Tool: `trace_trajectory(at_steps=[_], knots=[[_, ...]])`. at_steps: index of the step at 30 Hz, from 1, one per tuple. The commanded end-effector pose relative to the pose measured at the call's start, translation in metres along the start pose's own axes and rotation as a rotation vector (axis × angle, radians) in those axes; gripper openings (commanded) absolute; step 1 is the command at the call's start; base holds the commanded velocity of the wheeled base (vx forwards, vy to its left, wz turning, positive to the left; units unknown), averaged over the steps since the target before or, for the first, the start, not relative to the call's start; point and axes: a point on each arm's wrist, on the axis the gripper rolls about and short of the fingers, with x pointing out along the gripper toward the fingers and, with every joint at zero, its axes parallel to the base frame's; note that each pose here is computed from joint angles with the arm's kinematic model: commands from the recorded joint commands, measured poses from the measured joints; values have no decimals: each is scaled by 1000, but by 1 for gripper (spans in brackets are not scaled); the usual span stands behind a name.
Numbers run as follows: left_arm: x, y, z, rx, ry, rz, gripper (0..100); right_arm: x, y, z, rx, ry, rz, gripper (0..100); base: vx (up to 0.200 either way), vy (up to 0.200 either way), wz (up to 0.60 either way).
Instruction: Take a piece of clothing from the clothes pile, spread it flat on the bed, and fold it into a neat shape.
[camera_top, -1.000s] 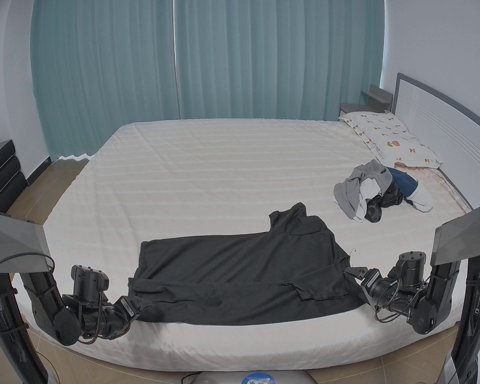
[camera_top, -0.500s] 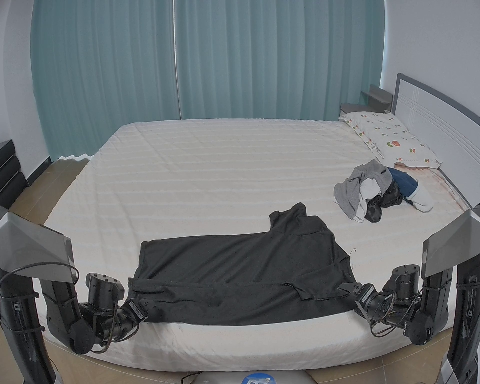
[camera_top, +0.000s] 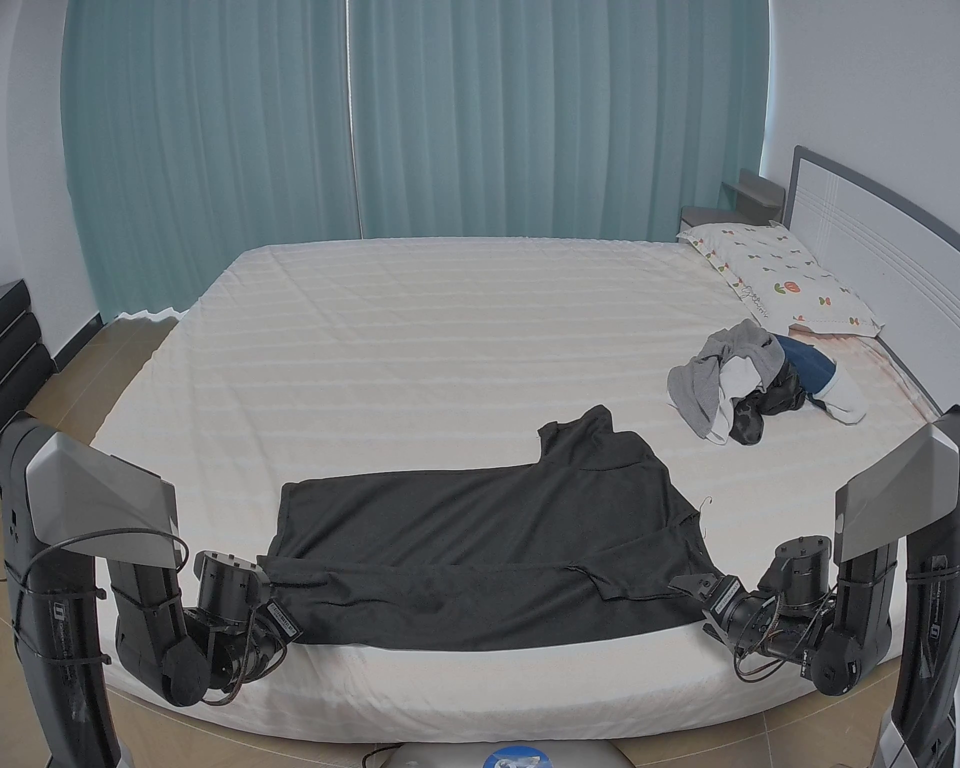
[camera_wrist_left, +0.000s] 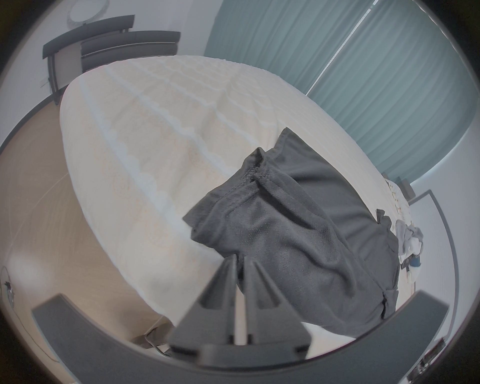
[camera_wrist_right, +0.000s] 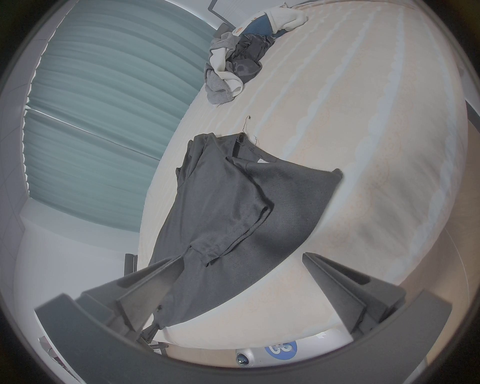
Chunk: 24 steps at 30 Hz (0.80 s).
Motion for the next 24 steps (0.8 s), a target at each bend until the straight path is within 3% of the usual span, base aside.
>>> trace_trajectory(at_steps=[1,8,15,16,24], knots=[[0,0,0,-20,-2,0,0,5,-3,-5,-10,0,-19,100,0,0,0],[2,-1,1,-52,0,-6,0,17,-6,-10,-43,-39,-57,100,0,0,0],[1,-1,1,-54,1,-9,0,38,-4,-3,-52,-103,-38,100,0,0,0],[1,-2,1,-54,0,-10,0,38,-4,-3,-53,-103,-38,0,0,0,0],[1,0,3,-61,-5,-8,0,27,-6,-7,-79,-106,-75,0,0,0,0]])
